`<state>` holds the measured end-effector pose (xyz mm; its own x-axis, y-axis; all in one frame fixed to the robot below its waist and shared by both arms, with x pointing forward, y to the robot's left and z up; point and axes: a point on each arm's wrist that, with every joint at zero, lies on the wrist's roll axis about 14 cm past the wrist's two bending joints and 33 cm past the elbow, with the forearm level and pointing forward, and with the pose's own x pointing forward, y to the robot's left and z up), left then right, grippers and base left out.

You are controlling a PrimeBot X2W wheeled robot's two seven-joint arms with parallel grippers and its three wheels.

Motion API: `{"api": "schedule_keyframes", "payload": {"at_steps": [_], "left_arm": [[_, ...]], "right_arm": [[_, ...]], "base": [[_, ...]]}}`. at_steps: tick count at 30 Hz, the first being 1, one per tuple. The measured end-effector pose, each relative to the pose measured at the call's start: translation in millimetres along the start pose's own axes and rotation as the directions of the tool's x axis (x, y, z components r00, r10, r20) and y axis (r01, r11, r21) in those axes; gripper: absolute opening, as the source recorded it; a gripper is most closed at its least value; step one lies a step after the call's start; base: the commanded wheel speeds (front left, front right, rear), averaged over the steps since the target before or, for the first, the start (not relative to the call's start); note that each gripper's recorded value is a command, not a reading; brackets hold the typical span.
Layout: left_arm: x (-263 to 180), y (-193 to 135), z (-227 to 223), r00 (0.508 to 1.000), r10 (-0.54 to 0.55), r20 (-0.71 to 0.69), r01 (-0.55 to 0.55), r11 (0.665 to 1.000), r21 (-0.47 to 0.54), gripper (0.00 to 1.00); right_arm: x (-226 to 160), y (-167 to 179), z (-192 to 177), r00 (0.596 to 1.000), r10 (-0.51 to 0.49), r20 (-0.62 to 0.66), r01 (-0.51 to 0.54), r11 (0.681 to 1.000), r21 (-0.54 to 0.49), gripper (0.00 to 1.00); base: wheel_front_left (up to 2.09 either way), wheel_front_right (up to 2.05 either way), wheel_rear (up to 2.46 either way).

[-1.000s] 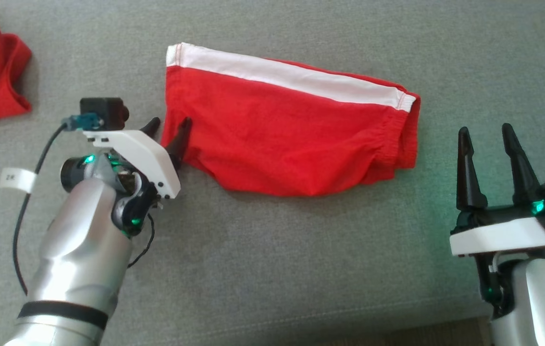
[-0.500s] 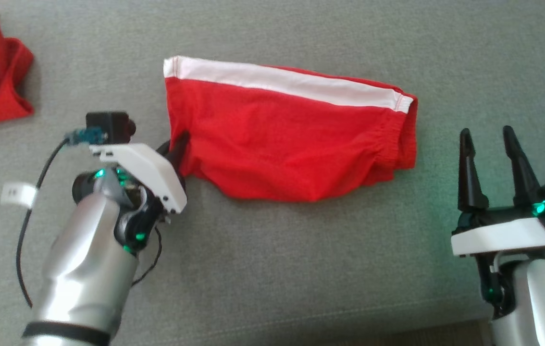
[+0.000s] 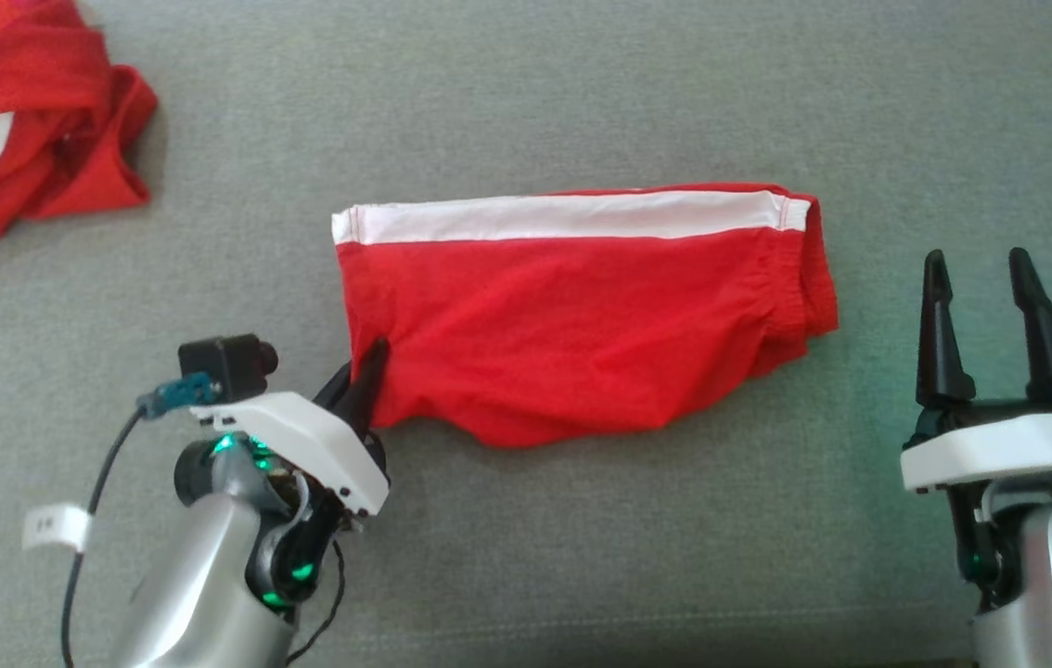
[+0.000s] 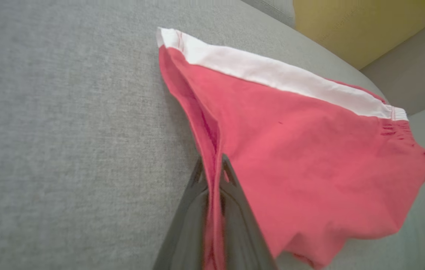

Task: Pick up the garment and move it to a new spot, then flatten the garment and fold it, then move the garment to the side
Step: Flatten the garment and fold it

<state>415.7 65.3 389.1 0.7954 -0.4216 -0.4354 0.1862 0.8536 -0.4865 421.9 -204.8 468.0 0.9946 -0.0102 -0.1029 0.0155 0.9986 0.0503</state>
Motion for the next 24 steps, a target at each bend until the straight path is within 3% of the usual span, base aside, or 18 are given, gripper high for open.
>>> {"api": "schedule_keyframes", "payload": {"at_steps": [1,2,3,15,24], "left_arm": [[-2.0,0.3,1.7,1.0,0.008,0.016,-0.008,1.0,-0.007,0.11],[-3.2,-0.1,4.2,0.999,0.012,0.034,-0.011,1.0,-0.011,0.37],[-4.0,-1.6,8.2,0.998,0.011,0.056,-0.011,1.0,-0.011,0.99],[-27.0,-17.8,69.7,0.929,-0.019,0.37,-0.032,0.991,0.132,1.0],[-62.9,-11.5,72.5,0.885,0.038,0.464,-0.101,0.989,0.111,1.0]], "right_arm": [[0.7,1.6,-0.4,1.0,0.005,-0.004,-0.005,1.0,0.0,1.0],[1.3,3.0,-0.6,1.0,0.009,-0.007,-0.009,1.0,0.0,1.0],[1.6,4.0,-0.6,1.0,0.011,-0.009,-0.011,1.0,0.001,1.0],[-1.0,16.8,7.5,0.999,0.048,-0.022,-0.049,0.999,-0.019,1.0],[-5.8,53.6,-18.7,0.965,0.164,-0.207,-0.17,0.985,-0.012,1.0]], "base": [[0.0,0.0,0.0],[0.0,0.0,0.0],[0.0,0.0,0.0],[0.0,0.0,0.0],[0.0,0.0,0.0]]}}
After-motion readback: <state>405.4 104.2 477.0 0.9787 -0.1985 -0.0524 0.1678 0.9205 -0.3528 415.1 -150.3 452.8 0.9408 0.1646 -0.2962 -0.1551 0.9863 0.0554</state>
